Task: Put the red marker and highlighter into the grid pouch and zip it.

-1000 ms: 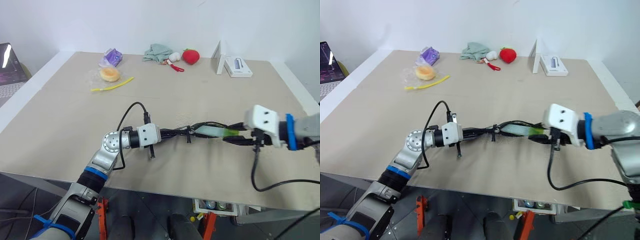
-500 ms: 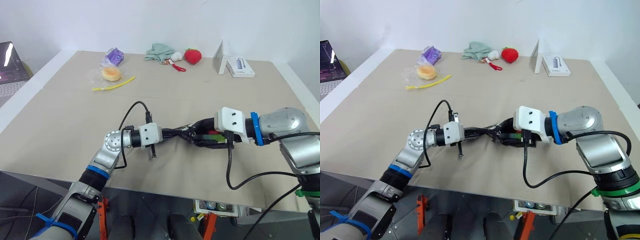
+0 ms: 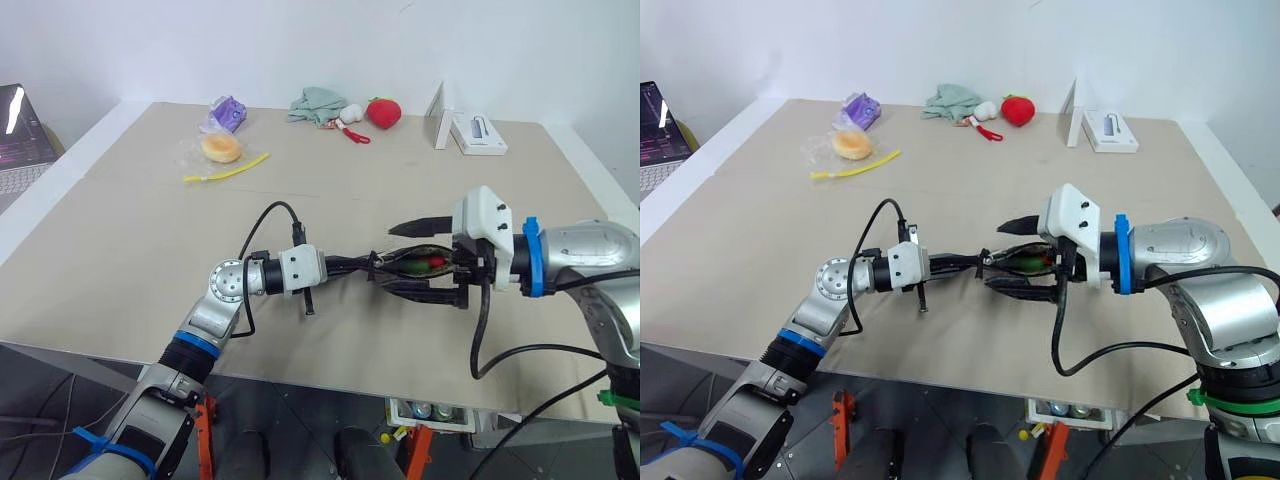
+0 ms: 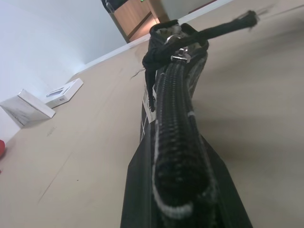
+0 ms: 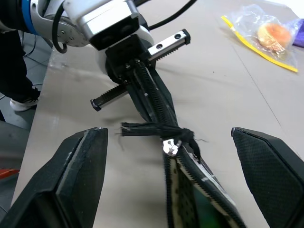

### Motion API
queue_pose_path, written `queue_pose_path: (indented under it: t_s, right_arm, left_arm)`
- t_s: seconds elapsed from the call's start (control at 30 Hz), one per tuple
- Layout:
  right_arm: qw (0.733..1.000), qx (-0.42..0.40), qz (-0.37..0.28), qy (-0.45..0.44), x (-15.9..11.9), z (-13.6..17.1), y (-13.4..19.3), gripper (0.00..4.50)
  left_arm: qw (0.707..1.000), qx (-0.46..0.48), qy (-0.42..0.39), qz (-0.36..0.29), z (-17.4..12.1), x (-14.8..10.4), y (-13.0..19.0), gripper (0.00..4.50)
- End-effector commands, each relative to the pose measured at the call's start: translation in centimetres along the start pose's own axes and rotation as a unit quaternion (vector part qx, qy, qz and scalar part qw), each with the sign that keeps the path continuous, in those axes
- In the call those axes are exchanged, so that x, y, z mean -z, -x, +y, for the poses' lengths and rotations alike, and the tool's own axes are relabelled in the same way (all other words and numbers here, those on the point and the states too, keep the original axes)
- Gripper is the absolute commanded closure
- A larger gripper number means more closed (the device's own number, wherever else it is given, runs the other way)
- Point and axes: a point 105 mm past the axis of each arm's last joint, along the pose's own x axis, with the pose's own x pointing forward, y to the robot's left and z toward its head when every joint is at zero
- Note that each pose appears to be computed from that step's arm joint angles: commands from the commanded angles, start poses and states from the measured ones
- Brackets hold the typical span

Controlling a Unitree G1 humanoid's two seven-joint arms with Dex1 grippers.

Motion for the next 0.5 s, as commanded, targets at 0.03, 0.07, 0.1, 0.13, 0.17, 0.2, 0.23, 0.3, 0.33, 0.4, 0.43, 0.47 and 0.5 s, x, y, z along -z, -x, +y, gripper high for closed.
queue_pose_path:
  t_s: [0.03, 0.07, 0.1, 0.13, 0.17, 0.2, 0.23, 0.3, 0.33, 0.4, 0.43, 0.47, 0.5]
  right_arm:
    - [0.999, 0.000, 0.012, 0.043, 0.2, 0.3, -1.0, 0.02]
    - [0.999, 0.000, 0.014, 0.047, 0.3, 0.3, -1.2, 0.02]
    - [0.999, 0.000, 0.014, 0.051, 0.3, 0.2, -1.4, 0.02]
    - [0.998, 0.000, 0.013, 0.054, 0.4, 0.2, -1.5, 0.02]
    - [0.998, -0.001, 0.013, 0.057, 0.4, 0.2, -1.7, 0.02]
    - [0.998, -0.001, 0.011, 0.060, 0.4, 0.1, -1.9, 0.02]
    - [0.998, -0.001, 0.010, 0.062, 0.4, 0.1, -2.2, 0.02]
    - [0.998, -0.001, 0.011, 0.069, 0.4, -0.1, -2.5, 0.02]
    - [0.998, 0.001, 0.009, 0.069, 0.4, -0.2, -2.6, 0.02]
    - [0.998, 0.005, 0.001, 0.070, 0.2, -0.5, -2.8, 0.02]
    - [0.998, 0.006, -0.002, 0.069, 0.0, -0.6, -2.8, 0.26]
    - [0.998, 0.007, -0.005, 0.069, -0.1, -0.7, -2.9, 0.55]
    - [0.998, 0.008, -0.007, 0.069, -0.2, -0.8, -2.9, 0.84]
  left_arm:
    - [1.000, -0.013, -0.016, -0.017, 0.7, -1.1, 0.2, 4.50]
    - [1.000, -0.013, -0.016, -0.017, 0.7, -1.1, 0.2, 4.50]
    - [1.000, -0.013, -0.015, -0.017, 0.7, -1.1, 0.2, 4.50]
    - [1.000, -0.013, -0.015, -0.017, 0.6, -1.1, 0.2, 4.50]
    - [1.000, -0.013, -0.015, -0.017, 0.6, -1.2, 0.2, 4.50]
    - [1.000, -0.013, -0.015, -0.018, 0.6, -1.2, 0.1, 4.50]
    - [1.000, -0.013, -0.015, -0.018, 0.6, -1.2, 0.1, 4.50]
    - [1.000, -0.014, -0.015, -0.017, 0.6, -1.2, 0.1, 4.50]
    - [1.000, -0.015, -0.015, -0.017, 0.6, -1.2, 0.1, 4.50]
    - [1.000, -0.016, -0.015, -0.017, 0.6, -1.2, 0.2, 4.50]
    - [1.000, -0.016, -0.015, -0.016, 0.6, -1.2, 0.2, 4.50]
    - [1.000, -0.016, -0.015, -0.016, 0.6, -1.2, 0.3, 4.50]
    - [1.000, -0.017, -0.014, -0.016, 0.6, -1.2, 0.3, 4.50]
